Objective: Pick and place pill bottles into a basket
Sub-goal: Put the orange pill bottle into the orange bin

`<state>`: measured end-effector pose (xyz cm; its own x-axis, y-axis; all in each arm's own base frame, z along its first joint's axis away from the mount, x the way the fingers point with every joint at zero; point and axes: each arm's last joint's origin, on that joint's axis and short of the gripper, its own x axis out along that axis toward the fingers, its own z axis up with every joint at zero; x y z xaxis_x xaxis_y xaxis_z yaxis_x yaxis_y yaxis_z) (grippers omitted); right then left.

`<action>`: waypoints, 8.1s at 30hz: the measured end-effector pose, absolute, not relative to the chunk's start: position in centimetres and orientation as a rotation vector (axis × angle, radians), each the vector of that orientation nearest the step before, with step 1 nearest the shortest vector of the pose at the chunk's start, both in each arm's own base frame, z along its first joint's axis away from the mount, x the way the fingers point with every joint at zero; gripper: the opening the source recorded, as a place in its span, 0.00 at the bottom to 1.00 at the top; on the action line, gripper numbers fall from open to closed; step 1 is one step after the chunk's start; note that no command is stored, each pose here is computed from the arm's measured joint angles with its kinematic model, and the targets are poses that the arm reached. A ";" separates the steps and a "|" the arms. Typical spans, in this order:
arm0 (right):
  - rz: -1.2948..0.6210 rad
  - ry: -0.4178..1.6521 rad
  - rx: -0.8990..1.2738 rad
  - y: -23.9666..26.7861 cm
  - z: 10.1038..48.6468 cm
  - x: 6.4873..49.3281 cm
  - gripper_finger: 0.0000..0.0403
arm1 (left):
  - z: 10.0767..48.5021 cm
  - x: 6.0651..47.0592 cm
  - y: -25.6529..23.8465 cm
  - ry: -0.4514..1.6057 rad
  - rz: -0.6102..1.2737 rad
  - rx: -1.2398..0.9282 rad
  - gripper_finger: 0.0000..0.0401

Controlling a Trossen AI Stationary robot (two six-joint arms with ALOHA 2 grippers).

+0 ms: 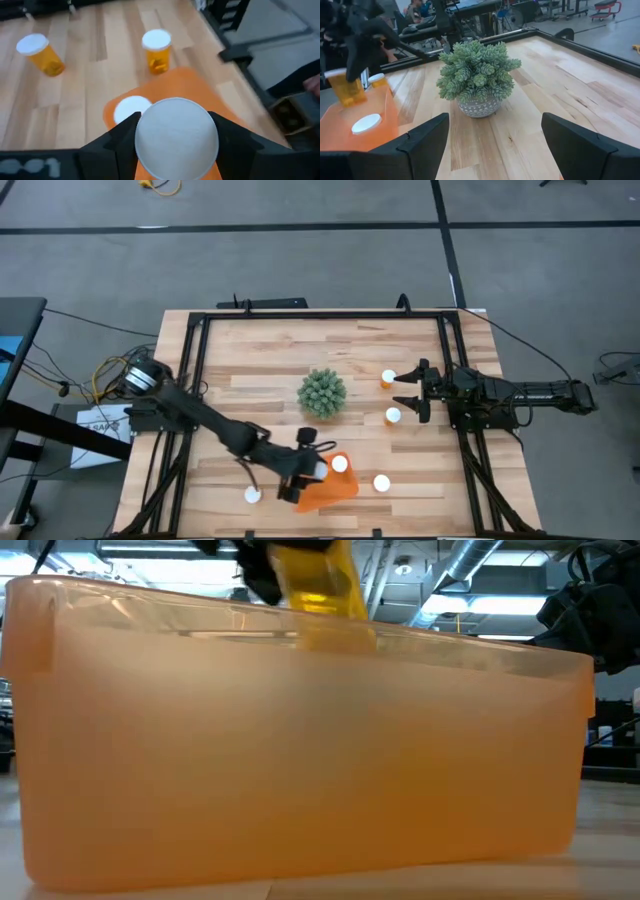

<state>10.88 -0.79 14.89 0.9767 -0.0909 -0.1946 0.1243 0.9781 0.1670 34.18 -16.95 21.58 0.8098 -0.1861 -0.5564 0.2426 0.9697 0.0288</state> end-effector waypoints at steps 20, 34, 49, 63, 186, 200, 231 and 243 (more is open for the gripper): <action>-0.109 0.188 0.180 -0.8 14.9 10.9 0.77 | 22.3 38.8 -18.7 0.606 -0.308 0.096 0.52; -0.108 0.187 0.180 -0.8 14.9 10.9 0.77 | 21.3 39.5 -18.5 0.607 -0.326 0.070 0.52; -0.109 0.187 0.179 -0.8 14.9 10.9 0.77 | 18.7 41.1 -16.9 0.654 -0.295 0.067 0.51; -0.109 0.187 0.179 -0.8 14.9 10.9 0.77 | 18.7 41.1 -16.8 0.655 -0.291 0.076 0.57; -0.108 0.188 0.180 -0.8 14.9 10.9 0.77 | 15.4 20.0 -23.4 1.160 -0.039 -0.198 0.82; -0.109 0.188 0.180 -0.8 14.9 10.9 0.77 | 15.0 20.1 -23.5 1.157 -0.020 -0.186 0.72; -0.108 0.187 0.179 -0.8 14.9 10.9 0.77 | 21.9 23.1 -23.5 0.765 0.278 0.143 0.44; -0.108 0.188 0.179 -0.8 14.9 10.9 0.77 | 23.1 29.5 -21.2 0.685 0.107 0.170 0.44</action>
